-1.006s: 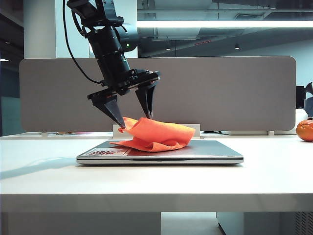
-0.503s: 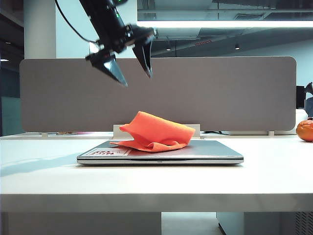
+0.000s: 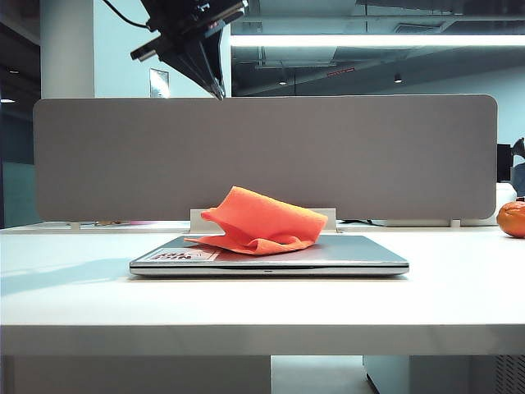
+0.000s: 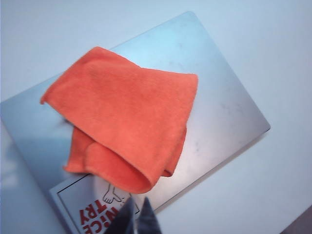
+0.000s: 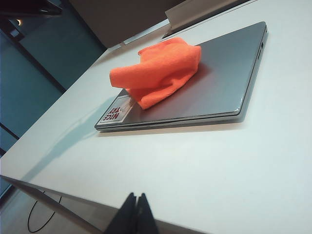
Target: Pick up the orange rag and put it over the laptop.
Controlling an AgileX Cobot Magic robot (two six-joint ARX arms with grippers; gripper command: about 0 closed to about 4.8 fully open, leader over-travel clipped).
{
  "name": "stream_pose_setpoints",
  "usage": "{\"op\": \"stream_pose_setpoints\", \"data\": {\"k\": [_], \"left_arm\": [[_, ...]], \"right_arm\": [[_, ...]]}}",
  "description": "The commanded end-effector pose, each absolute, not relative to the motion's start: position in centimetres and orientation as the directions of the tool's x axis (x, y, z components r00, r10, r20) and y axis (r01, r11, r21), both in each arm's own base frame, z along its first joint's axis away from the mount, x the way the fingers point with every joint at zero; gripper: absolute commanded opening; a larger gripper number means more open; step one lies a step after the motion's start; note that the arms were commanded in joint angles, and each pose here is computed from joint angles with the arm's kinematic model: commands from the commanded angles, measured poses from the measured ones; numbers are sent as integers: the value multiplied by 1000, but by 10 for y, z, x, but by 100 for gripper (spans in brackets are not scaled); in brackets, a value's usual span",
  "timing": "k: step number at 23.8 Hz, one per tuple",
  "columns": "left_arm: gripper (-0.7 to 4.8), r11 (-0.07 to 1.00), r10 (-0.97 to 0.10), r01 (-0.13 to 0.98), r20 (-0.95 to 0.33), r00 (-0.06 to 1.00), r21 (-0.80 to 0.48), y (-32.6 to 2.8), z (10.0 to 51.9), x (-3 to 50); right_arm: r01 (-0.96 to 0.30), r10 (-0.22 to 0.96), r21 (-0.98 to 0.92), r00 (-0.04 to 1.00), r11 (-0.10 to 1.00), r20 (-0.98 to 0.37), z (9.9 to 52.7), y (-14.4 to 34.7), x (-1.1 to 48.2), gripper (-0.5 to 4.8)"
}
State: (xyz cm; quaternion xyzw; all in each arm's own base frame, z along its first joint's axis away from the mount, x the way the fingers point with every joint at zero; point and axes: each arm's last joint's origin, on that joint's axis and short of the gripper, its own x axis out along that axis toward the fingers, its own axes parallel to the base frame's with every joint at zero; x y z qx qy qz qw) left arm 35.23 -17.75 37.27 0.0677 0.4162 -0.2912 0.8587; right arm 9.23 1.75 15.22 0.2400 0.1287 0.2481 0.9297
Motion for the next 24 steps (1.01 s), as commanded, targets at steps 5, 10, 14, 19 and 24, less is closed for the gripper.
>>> {"op": "stream_pose_setpoints", "data": {"k": [5, 10, 14, 19, 24], "left_arm": [[-6, 862, -350, 506, -729, 588, -6, -163, 401, 331], [-6, 871, -336, 491, -698, 632, 26, -153, 421, 313], [-6, 875, -338, 482, -660, 671, 41, -142, 443, 290], [-6, 874, -349, 483, -627, 697, 50, -125, 467, 257], [-6, 884, -343, 464, -589, 732, 62, -112, 482, 233]], "right_arm": [[-318, 417, 472, 901, 822, -119, 152, 14, 94, -5], [-253, 319, 375, 940, 892, -125, 152, 12, 95, -5], [-257, 290, 221, 948, 941, -132, 151, 11, 95, -5], [-197, 210, 96, 966, 976, -152, 149, 8, 96, -5], [-76, 88, 77, 983, 994, -160, 149, 5, 96, -5]]}}
